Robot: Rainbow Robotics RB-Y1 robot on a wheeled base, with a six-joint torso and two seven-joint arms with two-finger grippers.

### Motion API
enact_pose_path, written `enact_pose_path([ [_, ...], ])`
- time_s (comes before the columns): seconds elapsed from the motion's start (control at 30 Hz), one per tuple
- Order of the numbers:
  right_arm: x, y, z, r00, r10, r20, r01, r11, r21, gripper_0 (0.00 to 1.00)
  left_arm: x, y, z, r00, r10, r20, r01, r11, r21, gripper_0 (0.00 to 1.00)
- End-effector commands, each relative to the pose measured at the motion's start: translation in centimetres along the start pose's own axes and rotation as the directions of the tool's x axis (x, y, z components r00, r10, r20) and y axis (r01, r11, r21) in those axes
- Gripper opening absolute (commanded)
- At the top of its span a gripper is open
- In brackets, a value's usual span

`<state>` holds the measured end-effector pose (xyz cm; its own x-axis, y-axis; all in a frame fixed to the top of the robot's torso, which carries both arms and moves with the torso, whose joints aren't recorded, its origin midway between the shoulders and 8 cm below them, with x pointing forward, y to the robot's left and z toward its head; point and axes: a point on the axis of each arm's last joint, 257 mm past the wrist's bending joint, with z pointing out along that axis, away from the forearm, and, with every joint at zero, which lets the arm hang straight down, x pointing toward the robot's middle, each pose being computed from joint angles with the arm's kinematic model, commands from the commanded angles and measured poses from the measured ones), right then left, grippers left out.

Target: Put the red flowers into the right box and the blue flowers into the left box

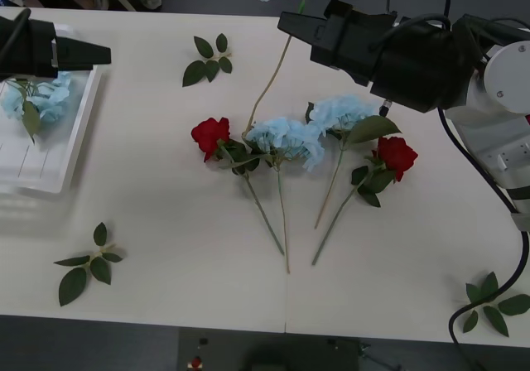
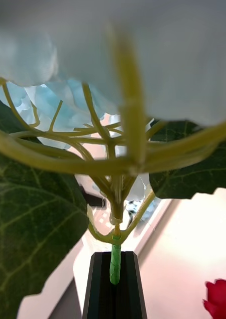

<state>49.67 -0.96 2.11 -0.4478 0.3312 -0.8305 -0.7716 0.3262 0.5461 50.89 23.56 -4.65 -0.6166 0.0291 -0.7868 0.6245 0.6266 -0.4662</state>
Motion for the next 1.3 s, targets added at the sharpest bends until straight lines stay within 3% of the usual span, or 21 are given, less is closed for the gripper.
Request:
enact_pose_path([
  [0.03,-1.5,2.8,1.4,0.998,-0.035,0.054,0.039,0.997,-0.069,0.00,3.2,-4.3,2.2,0.990,0.138,0.014,-0.139,0.988,0.075,1.00],
  [0.23,0.0,3.7,2.4,0.999,-0.023,0.027,0.026,0.994,-0.104,0.00,3.9,-10.3,5.9,0.965,0.256,0.052,-0.261,0.954,0.150,1.00],
  [0.57,1.8,4.6,3.5,0.999,-0.040,-0.013,0.038,0.991,-0.127,0.00,3.3,-17.6,12.8,0.934,0.325,0.145,-0.352,0.905,0.240,1.00],
  [0.6,1.9,4.7,3.6,0.999,-0.042,-0.016,0.040,0.991,-0.127,0.00,3.0,-17.7,13.5,0.924,0.350,0.152,-0.378,0.898,0.224,0.85],
  [0.63,2.0,4.7,3.6,0.999,-0.043,-0.017,0.040,0.991,-0.129,0.00,2.9,-17.7,13.7,0.920,0.360,0.154,-0.387,0.896,0.216,0.62],
  [0.67,1.9,4.7,3.7,0.999,-0.042,-0.015,0.040,0.991,-0.128,0.00,2.5,-17.7,14.1,0.913,0.376,0.161,-0.403,0.893,0.201,0.17],
  [0.7,2.0,4.8,3.7,0.999,-0.042,-0.015,0.039,0.991,-0.130,0.00,2.3,-17.7,14.2,0.910,0.382,0.160,-0.409,0.892,0.194,0.00],
  [1.3,1.9,5.2,3.7,0.999,-0.033,-0.011,0.031,0.989,-0.144,0.00,2.1,-17.3,13.9,0.909,0.387,0.153,-0.411,0.893,0.185,0.00],
])
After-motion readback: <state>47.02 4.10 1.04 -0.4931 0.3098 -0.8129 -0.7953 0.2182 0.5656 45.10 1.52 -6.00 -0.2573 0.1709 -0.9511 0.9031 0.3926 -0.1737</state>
